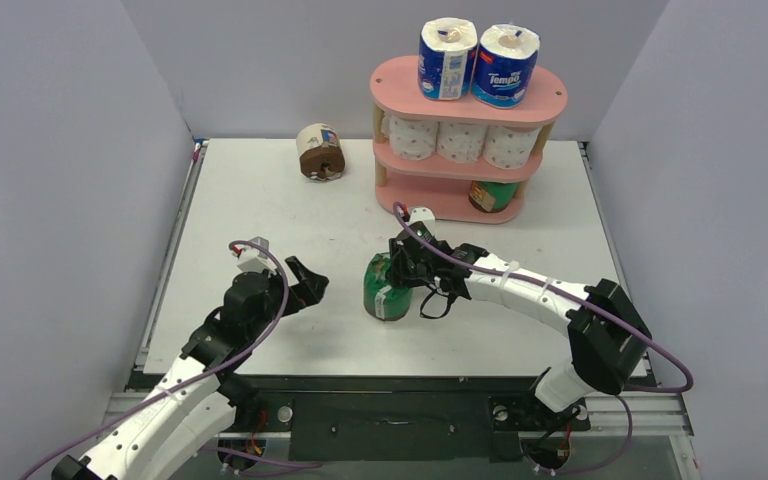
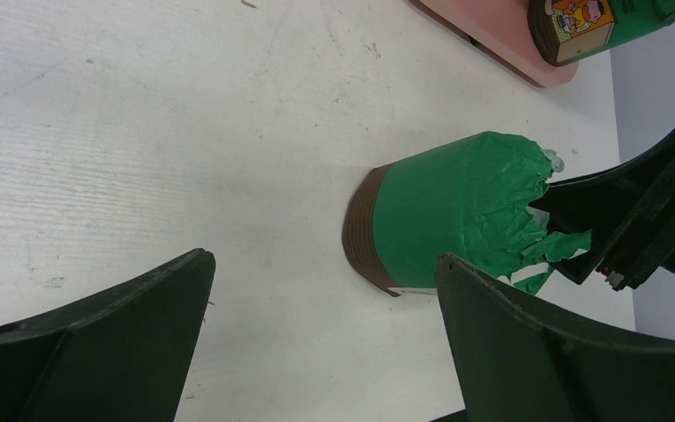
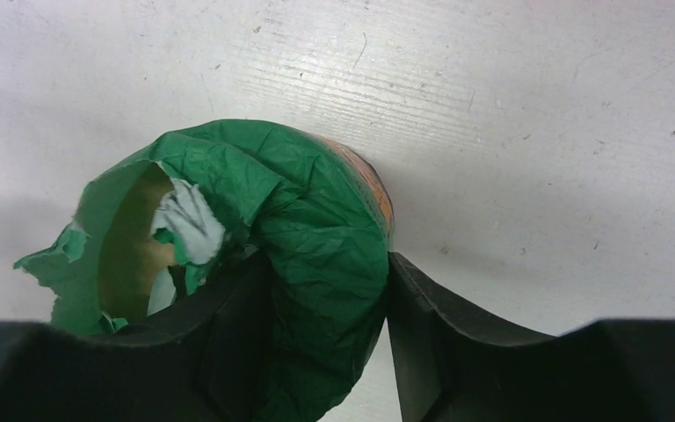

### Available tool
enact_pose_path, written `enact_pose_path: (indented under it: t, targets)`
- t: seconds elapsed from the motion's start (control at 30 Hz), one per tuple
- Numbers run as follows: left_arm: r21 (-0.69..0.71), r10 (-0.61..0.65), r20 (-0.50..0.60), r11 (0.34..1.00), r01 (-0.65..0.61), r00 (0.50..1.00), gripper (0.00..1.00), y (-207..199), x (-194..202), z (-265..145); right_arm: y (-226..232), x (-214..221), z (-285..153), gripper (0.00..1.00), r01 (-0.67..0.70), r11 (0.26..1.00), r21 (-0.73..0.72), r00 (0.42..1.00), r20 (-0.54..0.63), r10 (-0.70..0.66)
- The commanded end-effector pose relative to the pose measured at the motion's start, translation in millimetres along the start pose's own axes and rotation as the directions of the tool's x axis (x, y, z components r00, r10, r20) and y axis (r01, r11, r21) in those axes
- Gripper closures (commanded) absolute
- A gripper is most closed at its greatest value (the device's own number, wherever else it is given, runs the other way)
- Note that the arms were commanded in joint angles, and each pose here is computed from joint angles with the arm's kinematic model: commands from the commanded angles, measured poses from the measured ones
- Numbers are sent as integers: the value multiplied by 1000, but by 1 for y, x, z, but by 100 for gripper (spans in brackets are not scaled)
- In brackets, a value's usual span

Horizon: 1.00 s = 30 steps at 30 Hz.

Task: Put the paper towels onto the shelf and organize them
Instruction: Pick up the paper towel from the center of the board.

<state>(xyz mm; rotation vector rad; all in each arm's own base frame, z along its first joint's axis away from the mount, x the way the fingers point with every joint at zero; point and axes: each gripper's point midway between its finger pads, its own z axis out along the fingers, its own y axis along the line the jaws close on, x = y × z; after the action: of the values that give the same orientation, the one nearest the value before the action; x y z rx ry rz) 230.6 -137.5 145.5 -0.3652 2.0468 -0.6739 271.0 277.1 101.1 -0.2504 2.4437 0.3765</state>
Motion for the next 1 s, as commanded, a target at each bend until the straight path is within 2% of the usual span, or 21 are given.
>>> enact_pose_path:
  t: [0.0,0.33,0.5,0.73,0.97]
  targets:
    - [47,-22,35,999,21,999,3,-13,-11,2,5,-17,-5,58,-4,1000,3,998,63,4]
    - [57,-36,31,998,34,999,3,-16,-10,3,-19,-48,-39,65,-79,996,29,980,187,72]
    - [53,-49,26,997,48,998,3,-14,-8,4,-63,-65,-53,67,-202,976,77,951,255,176]
    - [54,-67,11,996,66,998,3,-12,-3,5,-130,-93,-71,67,-448,891,72,837,386,389]
    - [71,-81,-10,994,82,997,3,-16,1,8,-166,-116,-73,67,-546,832,97,758,481,441]
